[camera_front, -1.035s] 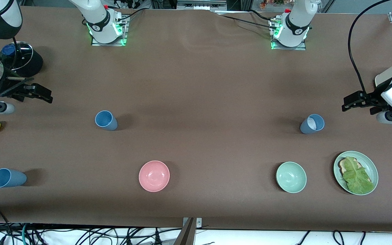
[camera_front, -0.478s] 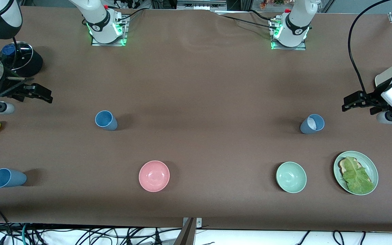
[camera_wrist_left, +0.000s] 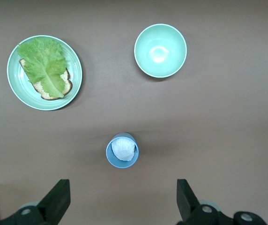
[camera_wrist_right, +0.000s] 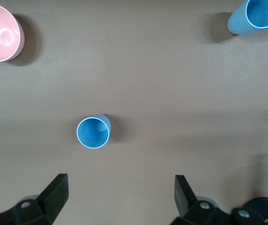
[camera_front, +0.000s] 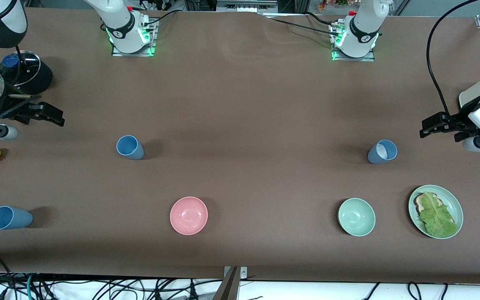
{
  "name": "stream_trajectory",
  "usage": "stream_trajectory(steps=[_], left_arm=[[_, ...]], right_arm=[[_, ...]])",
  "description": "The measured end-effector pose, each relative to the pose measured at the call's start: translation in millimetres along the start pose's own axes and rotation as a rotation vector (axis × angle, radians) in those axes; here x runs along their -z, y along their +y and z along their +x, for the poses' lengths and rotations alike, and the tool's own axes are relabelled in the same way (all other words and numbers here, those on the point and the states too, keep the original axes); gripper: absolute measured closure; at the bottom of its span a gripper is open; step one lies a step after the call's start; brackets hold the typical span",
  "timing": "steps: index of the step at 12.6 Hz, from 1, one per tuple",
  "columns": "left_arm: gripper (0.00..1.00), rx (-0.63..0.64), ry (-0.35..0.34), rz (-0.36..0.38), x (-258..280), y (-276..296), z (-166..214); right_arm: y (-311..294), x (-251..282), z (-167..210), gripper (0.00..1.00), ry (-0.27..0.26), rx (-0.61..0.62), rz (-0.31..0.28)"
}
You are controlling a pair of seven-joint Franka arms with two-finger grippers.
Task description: Stack blue cups with both arms
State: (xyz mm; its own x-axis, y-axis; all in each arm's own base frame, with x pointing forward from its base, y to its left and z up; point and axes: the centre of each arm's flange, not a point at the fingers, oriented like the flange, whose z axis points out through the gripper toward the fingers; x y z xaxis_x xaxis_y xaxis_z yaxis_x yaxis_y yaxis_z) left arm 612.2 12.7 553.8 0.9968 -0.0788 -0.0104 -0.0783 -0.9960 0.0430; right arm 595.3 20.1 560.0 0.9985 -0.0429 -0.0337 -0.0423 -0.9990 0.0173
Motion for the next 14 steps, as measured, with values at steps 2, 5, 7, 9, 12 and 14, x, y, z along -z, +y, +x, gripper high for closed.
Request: stream_trajectory(steps=[2,5,7,9,12,14], left_arm=[[0.00,0.006,-0.002,0.000,-1,-4,0],[0.00,0.007,0.009,0.012,-4,-6,4],[0.00,0.004,0.026,0.037,-3,-9,6],[0.00,0.005,0.058,0.045,-1,-11,9],[0.00,0.005,0.051,0.045,-9,-11,13],[0.00,0.004,0.058,0.047,-19,-12,21]], right_arm=[[0,0,0,0.00,0.000,0.000,0.000],[0,0,0,0.00,0.000,0.000,0.000],[0,0,0,0.00,0.000,0.000,0.000],[0,0,0,0.00,0.000,0.000,0.000],[1,0,0,0.00,0.000,-0.001,0.000],[5,0,1,0.00,0.004,-0.009,-0.001]])
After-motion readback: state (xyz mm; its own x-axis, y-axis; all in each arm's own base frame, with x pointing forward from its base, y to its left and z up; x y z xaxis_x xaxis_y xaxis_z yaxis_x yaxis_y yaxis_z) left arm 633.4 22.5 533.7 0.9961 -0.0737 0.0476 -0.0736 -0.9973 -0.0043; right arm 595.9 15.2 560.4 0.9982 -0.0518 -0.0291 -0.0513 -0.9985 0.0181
